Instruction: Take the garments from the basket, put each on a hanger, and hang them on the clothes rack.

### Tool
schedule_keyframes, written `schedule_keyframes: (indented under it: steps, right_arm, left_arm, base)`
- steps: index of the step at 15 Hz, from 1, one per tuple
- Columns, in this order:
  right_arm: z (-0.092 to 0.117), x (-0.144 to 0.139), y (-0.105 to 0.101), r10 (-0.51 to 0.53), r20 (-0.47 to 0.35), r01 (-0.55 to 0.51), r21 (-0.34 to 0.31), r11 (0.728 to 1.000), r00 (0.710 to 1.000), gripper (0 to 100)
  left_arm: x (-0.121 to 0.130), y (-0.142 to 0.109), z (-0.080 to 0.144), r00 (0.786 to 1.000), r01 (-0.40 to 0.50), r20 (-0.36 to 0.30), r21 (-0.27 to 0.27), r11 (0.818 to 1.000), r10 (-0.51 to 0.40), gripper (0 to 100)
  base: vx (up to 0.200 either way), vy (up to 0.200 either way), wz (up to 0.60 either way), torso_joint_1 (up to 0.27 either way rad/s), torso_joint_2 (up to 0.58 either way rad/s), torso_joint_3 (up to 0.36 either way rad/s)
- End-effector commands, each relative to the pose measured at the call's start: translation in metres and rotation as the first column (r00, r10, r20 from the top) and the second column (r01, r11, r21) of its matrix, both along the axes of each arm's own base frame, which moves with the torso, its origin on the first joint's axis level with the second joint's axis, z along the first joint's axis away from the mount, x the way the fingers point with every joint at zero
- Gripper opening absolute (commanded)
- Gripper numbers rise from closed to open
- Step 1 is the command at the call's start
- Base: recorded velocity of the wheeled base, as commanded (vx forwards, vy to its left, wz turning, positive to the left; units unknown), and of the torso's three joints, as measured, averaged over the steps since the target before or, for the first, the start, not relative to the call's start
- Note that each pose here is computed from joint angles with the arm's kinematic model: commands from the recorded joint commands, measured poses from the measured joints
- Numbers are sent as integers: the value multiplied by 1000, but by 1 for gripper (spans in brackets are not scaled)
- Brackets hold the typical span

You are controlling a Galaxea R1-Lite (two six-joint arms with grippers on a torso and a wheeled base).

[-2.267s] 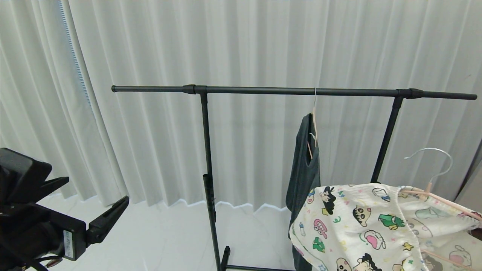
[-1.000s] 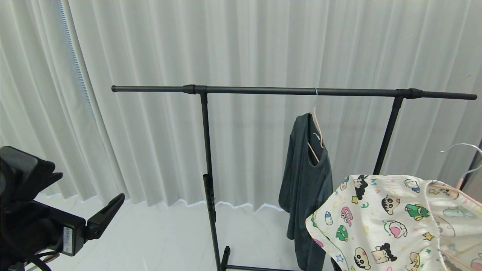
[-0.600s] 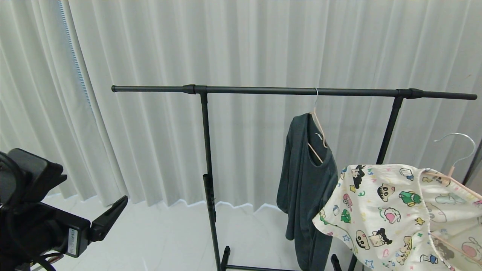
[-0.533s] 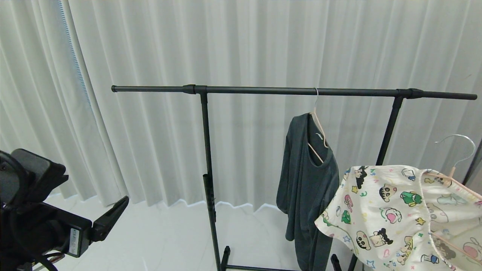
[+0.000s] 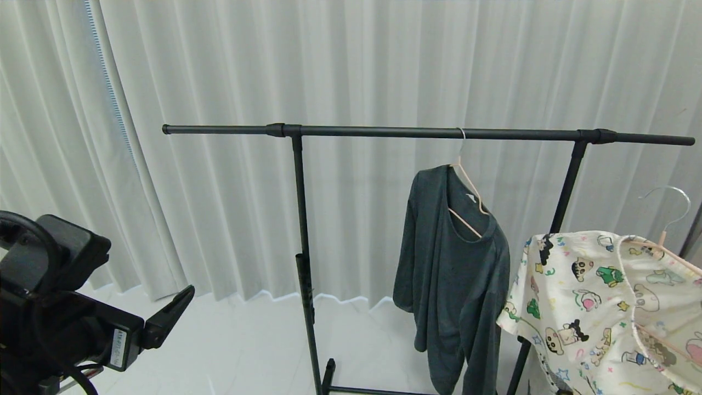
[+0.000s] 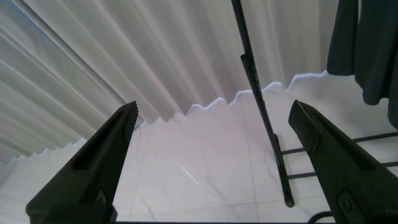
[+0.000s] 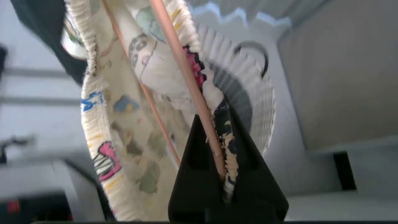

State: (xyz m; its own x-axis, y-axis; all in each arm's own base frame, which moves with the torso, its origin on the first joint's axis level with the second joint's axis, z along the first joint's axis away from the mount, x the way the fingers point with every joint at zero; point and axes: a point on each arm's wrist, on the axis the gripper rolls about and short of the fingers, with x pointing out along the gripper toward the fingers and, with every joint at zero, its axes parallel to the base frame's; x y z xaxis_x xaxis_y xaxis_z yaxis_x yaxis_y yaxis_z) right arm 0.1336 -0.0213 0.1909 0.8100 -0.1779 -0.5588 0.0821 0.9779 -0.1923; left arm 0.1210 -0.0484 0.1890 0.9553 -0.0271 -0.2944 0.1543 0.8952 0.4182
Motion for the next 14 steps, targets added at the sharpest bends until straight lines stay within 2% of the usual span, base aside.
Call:
schedule_keyframes:
  steps: [1,3,6,14]
  right_arm:
    - [7,18,5,17,27,-18,40,999,999,0]
    - [18,30,9,32,58,-35,63,997,998,0]
    - [27,39,9,38,81,-43,60,997,996,0]
    - [34,41,10,41,107,-47,58,997,993,0]
  left_arm:
    - [0,0,0,1000,-1,-1,-1,1000,1,100]
    - [0,0,-1,1000,-1,-1,-1,1000,1,100]
    - [-2,-2,0,1000,22,2,-2,1000,-22,100]
    - [-3,-4,0,999,36,4,-2,999,-36,100]
  base:
    - [0,0,0,0,0,0]
    - [0,0,0,0,0,0]
    - [200,0,0,-2,2,5]
    - [200,0,0,6,4,4]
